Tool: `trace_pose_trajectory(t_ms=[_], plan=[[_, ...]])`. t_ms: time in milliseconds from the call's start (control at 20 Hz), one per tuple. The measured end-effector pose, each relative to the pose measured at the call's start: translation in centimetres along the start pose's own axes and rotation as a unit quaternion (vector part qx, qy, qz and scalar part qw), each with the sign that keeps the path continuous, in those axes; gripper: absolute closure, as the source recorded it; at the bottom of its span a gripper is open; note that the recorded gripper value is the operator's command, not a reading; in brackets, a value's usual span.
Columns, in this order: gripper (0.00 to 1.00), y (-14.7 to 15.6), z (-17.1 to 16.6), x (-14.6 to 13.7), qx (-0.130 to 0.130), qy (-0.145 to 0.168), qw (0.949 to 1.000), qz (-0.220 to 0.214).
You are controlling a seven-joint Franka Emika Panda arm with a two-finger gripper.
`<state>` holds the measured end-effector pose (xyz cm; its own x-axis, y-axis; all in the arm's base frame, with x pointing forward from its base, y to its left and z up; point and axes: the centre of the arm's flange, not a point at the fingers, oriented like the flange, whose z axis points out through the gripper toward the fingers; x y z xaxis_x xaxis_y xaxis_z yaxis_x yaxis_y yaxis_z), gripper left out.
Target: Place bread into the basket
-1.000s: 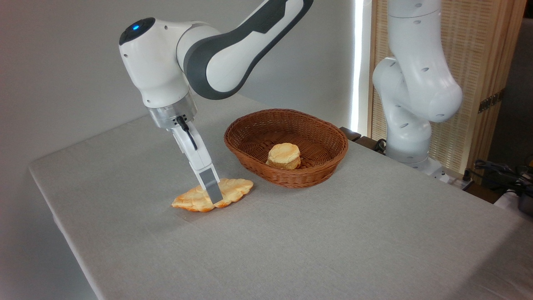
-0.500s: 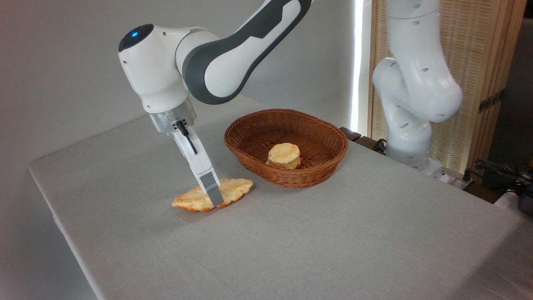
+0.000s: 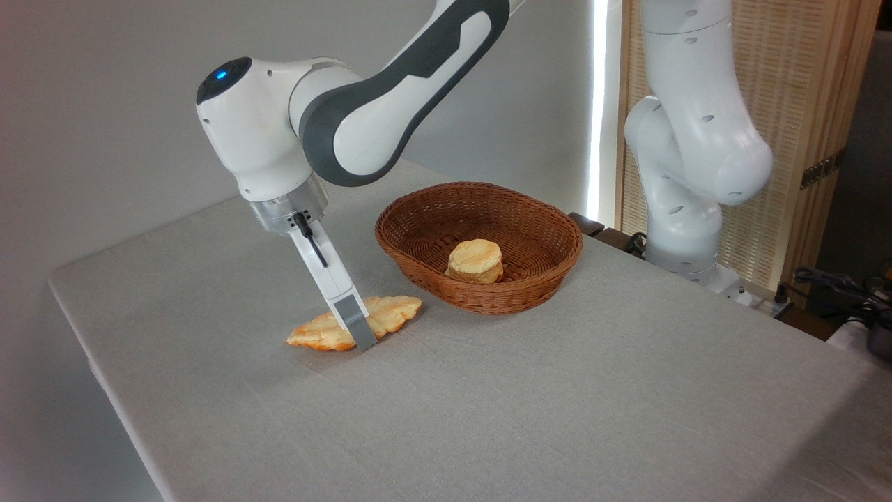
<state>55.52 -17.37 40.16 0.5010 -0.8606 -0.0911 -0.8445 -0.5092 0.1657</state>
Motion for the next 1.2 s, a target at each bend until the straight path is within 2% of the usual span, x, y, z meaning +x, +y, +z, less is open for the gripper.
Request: trace_pose_trajectory(t_ms=[750,1000,1200], plan=[[0.56,-0.4,-0.4,-0.3,0.001,0.001,1.0,-0.004],[0.55,-0.7,-2.3,-0.7,0.013,0.015,0.9998,-0.008],[0.54,0.8,-6.4,-1.9,0.025,0.031,0.9992,-0.006]])
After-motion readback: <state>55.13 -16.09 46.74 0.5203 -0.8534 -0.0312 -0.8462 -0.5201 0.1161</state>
